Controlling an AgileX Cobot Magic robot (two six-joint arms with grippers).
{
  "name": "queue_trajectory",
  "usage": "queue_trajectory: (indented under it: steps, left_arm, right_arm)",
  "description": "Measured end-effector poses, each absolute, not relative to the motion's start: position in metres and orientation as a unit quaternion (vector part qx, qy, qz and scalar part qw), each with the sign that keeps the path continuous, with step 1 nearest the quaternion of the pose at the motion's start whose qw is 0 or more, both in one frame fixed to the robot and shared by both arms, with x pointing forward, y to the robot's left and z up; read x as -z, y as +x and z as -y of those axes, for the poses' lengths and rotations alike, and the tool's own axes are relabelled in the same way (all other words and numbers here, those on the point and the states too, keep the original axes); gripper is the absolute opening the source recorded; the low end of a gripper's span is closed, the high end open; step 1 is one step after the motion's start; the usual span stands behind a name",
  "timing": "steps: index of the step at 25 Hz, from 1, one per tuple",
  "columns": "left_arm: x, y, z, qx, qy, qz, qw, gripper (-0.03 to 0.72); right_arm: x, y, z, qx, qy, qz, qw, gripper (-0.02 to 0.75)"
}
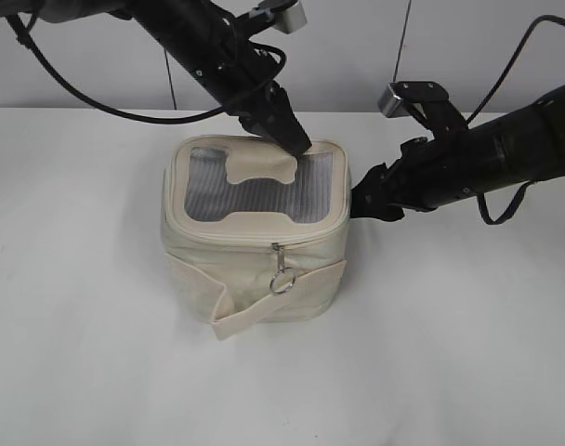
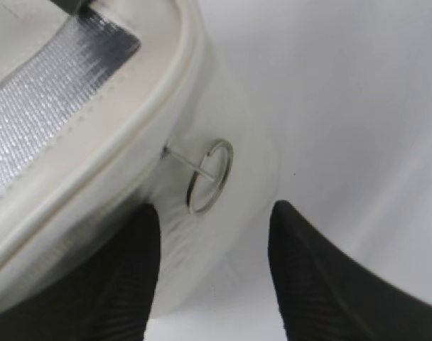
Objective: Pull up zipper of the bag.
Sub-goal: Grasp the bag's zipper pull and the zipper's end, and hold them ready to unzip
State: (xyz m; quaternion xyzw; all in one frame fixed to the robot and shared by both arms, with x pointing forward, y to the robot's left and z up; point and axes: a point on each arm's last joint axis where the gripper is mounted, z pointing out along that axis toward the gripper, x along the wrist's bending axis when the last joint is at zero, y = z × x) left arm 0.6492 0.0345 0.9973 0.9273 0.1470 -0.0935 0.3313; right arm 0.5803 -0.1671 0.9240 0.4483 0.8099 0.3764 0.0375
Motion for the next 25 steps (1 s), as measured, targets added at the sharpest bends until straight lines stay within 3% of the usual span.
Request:
queue_trajectory:
  steps: [7, 10, 12, 18, 25]
  left_arm:
    - [-0.997, 0.649, -0.035, 0.094, 0.927, -0.147, 0.331, 0.039]
    - [-0.997, 0.649, -0.035, 0.094, 0.927, -0.147, 0.331, 0.039]
    - [-0.997, 0.649, -0.035, 0.094, 0.927, -0.147, 0.331, 0.039]
    - [-0.997, 0.65, -0.034, 0.093, 0.927, -0.157, 0.329, 0.039]
    - [-0.996, 0.649, -0.034, 0.093, 0.927, -0.177, 0.318, 0.037]
  right_arm:
    - [-0.921, 0.598, 0.161, -0.387, 0.444, -0.807, 0.039, 0.301]
    - [-0.919, 0.602, 0.159, -0.39, 0.443, -0.807, 0.033, 0.079]
    - [-0.918, 0.601, 0.159, -0.383, 0.45, -0.806, 0.025, 0.017]
    - [-0.921, 0.585, 0.164, -0.348, 0.463, -0.815, -0.006, 0.008]
    - [-0.949, 0.547, 0.171, -0.359, 0.456, -0.814, -0.014, 0.008]
